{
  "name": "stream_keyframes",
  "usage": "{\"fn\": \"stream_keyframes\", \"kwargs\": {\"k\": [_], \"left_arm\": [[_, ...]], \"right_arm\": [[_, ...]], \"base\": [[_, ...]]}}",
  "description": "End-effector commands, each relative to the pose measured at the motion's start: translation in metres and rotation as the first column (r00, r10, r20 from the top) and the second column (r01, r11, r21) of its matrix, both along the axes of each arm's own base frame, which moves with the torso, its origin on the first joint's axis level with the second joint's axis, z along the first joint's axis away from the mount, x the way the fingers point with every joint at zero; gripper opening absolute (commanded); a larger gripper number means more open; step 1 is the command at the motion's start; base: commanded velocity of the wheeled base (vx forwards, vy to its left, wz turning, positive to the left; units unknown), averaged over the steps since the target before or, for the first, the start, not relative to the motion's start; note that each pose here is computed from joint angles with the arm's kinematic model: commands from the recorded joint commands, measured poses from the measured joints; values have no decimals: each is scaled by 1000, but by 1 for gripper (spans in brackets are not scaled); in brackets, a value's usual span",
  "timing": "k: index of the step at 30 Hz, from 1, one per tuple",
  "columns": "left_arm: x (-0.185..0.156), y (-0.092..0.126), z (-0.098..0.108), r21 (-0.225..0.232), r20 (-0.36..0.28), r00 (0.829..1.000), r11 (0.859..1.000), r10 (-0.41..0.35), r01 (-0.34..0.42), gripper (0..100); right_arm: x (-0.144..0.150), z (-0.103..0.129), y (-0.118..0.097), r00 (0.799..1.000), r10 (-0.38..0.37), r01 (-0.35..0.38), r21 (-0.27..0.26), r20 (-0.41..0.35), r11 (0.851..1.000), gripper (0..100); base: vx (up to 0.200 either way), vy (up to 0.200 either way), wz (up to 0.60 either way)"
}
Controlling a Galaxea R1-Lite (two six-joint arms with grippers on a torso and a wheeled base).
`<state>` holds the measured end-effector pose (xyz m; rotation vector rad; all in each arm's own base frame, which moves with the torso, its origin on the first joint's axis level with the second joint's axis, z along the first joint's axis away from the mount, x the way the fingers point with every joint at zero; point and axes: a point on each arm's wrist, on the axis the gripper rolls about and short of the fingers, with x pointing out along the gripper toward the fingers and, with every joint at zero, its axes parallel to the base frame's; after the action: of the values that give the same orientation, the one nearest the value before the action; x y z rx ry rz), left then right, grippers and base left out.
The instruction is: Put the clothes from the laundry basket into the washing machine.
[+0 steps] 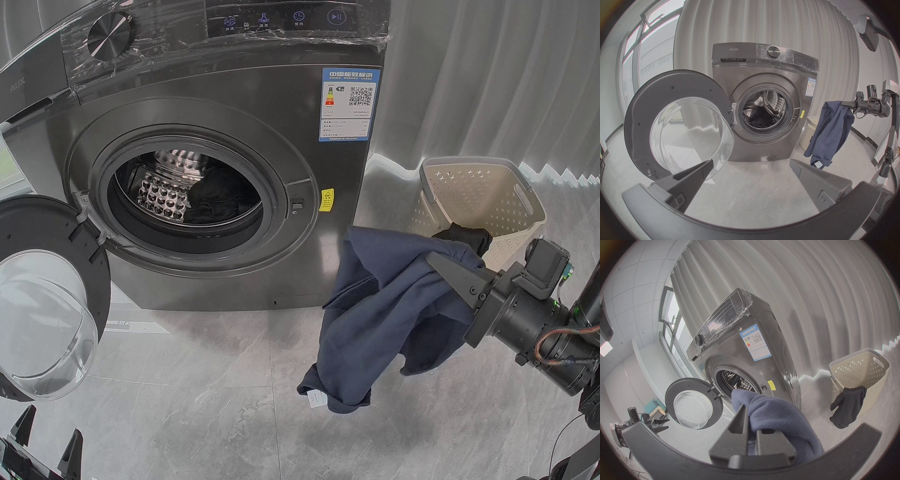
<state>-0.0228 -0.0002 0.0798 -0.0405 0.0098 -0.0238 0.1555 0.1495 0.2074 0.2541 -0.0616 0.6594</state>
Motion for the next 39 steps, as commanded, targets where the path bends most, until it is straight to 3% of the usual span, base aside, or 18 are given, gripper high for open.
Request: {"fn": "stream_keyframes", "kwargs": {"k": [1,14,20,26,39], "left_arm": [[0,0,-4,1,-1,1000,1000,-1,1,100],[0,0,-4,1,-1,1000,1000,1,-1,100],[0,0,-4,2,-1,1000,1000,-1,1,100],[0,0,-4,2,-1,1000,1000,1,-1,100],[0,0,-4,1,-1,1000,1000,1,-1,100]], "right_arm": [[0,-1,0,1000,-2,2,-4,-2,1000,0],[0,-1,0,1000,-4,4,-7,-3,1000,0],[0,-1,0,1000,-2,2,-7,-3,1000,0],[0,-2,0,1000,-2,2,-10,-6,1000,0],[-2,-6,-1,1000,5,-5,-27,-5,1000,0]], "base": [[0,200,0],[0,200,0],[0,0,0],[-200,0,0],[0,0,0]]}}
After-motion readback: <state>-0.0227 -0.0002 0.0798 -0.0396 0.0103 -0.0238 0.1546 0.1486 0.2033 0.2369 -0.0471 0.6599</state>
